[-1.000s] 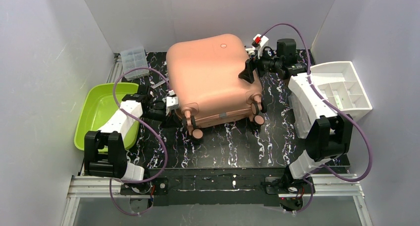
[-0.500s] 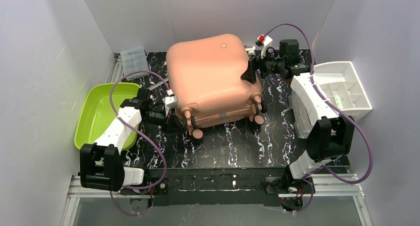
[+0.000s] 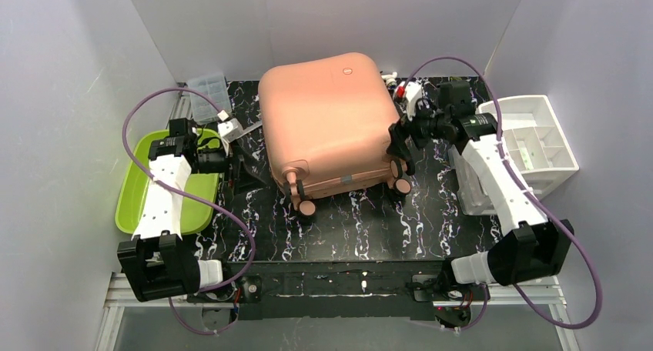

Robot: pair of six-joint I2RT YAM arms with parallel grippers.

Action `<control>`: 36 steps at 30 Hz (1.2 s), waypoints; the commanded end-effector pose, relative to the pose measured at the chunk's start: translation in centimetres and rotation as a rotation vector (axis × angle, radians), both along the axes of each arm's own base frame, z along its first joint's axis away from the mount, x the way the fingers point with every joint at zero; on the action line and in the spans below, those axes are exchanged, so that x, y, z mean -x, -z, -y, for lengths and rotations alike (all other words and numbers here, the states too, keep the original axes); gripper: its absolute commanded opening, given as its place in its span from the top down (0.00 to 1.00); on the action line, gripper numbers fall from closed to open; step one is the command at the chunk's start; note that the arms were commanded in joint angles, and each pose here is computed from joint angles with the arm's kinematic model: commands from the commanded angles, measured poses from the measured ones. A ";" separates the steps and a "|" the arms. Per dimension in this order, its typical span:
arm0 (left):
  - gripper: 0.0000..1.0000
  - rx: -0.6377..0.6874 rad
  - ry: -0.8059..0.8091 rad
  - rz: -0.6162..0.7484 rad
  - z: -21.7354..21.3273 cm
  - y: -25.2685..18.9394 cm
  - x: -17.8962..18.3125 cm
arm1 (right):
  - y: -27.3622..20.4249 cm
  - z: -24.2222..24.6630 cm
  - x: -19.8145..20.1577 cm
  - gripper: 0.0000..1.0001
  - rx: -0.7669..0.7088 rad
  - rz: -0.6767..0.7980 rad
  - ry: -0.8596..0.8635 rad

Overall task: Open, take out, and arrange the luggage
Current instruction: Unzip the zipper of the luggage, then rotate the luggage at the center of the board.

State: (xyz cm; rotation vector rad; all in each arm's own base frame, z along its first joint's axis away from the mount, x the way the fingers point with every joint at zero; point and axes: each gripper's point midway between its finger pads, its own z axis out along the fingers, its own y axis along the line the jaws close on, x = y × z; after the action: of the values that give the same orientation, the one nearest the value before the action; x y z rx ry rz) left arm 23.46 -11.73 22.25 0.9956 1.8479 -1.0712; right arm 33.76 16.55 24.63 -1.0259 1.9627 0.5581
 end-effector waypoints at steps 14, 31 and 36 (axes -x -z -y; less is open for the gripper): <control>0.02 -0.032 -0.164 -0.119 -0.3 5.5 -3.6 | 6.1 5.8 3.3 0.00 0.283 -0.018 0.231; 0.06 -0.085 -0.144 -0.161 1.5 8.0 -3.5 | 4.3 9.6 -9.9 0.00 0.398 0.141 0.700; 0.06 -0.062 -0.126 -0.140 1.8 7.1 -3.4 | 3.9 10.6 -13.5 0.00 0.463 0.157 0.795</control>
State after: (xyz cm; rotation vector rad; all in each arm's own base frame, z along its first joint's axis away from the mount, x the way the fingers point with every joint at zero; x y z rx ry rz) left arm 27.85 -12.75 13.91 0.8259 2.0940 -0.9826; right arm 39.72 6.77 17.49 -0.7202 2.3528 -0.2704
